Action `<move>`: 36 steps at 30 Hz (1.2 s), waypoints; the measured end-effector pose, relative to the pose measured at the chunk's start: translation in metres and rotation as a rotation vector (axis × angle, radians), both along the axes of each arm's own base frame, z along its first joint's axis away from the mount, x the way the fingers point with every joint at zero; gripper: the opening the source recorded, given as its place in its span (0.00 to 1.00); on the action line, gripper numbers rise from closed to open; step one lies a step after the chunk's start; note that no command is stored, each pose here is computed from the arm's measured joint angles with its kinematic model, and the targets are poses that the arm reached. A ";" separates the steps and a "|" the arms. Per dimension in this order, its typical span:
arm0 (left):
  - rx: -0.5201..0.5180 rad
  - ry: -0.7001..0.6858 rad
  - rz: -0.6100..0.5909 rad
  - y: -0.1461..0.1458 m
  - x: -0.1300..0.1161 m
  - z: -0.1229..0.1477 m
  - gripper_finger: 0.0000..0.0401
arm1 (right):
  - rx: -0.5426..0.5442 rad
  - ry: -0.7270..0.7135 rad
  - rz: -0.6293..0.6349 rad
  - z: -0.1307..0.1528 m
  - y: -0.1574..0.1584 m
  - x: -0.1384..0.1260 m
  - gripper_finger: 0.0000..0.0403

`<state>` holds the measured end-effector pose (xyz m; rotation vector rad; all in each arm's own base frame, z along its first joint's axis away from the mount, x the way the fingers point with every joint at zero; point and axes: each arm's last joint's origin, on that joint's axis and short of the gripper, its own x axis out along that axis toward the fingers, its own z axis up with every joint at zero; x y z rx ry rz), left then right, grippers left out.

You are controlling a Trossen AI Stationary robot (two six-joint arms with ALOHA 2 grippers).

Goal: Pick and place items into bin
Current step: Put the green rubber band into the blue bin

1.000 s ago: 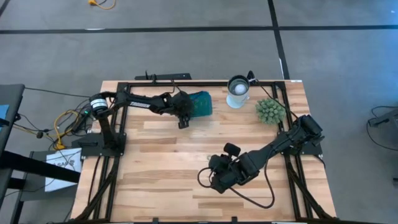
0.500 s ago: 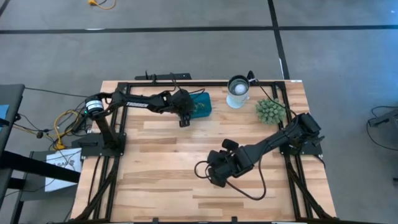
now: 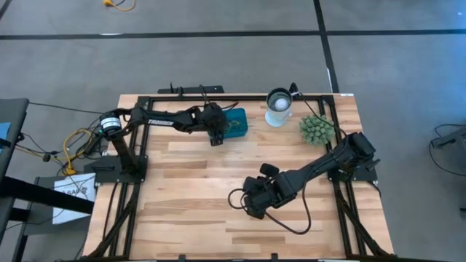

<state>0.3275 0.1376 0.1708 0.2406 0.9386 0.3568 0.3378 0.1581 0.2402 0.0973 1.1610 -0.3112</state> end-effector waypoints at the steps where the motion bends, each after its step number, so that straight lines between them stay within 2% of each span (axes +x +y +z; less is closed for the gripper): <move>1: -0.011 -0.015 0.017 0.000 0.001 0.002 0.34 | 0.002 -0.003 0.000 -0.005 0.000 0.000 0.27; 6: -0.018 -0.029 0.018 0.001 0.009 0.020 0.33 | 0.056 -0.056 -0.025 -0.029 0.000 0.001 0.27; 8: -0.020 -0.028 0.005 -0.003 0.011 0.035 0.33 | 0.085 -0.048 -0.030 -0.039 -0.003 0.001 0.27; 12: -0.033 -0.052 -0.044 -0.014 0.009 0.071 0.32 | 0.064 0.011 -0.079 -0.053 -0.017 -0.004 0.27; 16: -0.027 -0.100 -0.088 -0.029 -0.004 0.107 0.32 | 0.073 0.038 -0.166 -0.063 -0.032 -0.005 0.27; 23: -0.066 -0.126 -0.160 -0.080 -0.040 0.150 0.32 | 0.104 0.023 -0.194 -0.077 -0.042 -0.005 0.27; 28: -0.080 -0.091 -0.149 -0.111 -0.056 0.156 0.32 | 0.135 0.009 -0.194 -0.081 -0.043 -0.004 0.27; 36: -0.053 0.033 -0.113 -0.148 -0.066 0.128 0.32 | 0.124 0.007 -0.204 -0.082 -0.039 -0.006 0.27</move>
